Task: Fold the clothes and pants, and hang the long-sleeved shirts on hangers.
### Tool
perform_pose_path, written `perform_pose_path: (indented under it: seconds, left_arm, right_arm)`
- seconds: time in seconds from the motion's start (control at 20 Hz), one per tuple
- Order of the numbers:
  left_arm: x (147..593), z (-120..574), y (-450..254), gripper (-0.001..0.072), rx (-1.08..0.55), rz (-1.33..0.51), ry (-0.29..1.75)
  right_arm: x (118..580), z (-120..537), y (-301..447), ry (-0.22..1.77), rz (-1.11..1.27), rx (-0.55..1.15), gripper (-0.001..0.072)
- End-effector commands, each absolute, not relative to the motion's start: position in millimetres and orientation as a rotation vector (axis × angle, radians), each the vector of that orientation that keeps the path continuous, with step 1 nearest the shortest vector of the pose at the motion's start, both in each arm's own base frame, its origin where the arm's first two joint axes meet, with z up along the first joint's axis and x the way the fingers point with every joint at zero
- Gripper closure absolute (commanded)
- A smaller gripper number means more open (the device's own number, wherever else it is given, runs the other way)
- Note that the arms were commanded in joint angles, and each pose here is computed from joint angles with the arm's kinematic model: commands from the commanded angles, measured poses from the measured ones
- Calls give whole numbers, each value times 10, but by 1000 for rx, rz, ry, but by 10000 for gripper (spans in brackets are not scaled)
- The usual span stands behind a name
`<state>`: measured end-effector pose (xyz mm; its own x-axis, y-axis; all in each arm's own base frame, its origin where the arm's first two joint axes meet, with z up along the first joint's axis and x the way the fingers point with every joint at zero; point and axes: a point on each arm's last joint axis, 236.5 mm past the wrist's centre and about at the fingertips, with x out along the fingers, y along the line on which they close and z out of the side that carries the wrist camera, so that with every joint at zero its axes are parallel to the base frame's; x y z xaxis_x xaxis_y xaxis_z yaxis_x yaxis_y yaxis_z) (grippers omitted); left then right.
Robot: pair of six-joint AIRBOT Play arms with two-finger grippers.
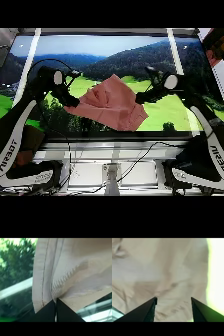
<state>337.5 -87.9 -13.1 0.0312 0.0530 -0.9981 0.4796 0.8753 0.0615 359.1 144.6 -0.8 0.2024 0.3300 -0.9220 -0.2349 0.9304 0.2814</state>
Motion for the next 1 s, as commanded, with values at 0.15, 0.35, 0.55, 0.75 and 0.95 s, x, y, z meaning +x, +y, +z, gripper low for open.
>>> perform_pose_path:
  seconds: [0.15, 0.35, 0.55, 0.75, 0.95]
  left_arm:
    - [3331, -32, -730, 696, 470, -294, 1526]
    - [3331, -38, -751, 696, 463, -300, 1525]
    - [3310, -46, -827, 696, 433, -324, 1527]
    - [3310, -46, -827, 695, 434, -324, 1527]
    - [3310, -46, -827, 696, 434, -324, 1527]
  right_arm:
    - [3289, 152, 835, 1257, 256, 150, 238]
    - [2974, -425, 892, 1281, 166, 355, 238]
    - [2990, -756, 1038, 1295, 94, 573, 238]
    - [3067, -989, 1074, 1322, 52, 646, 239]
    - [3103, -1136, 1146, 1346, 24, 732, 266]
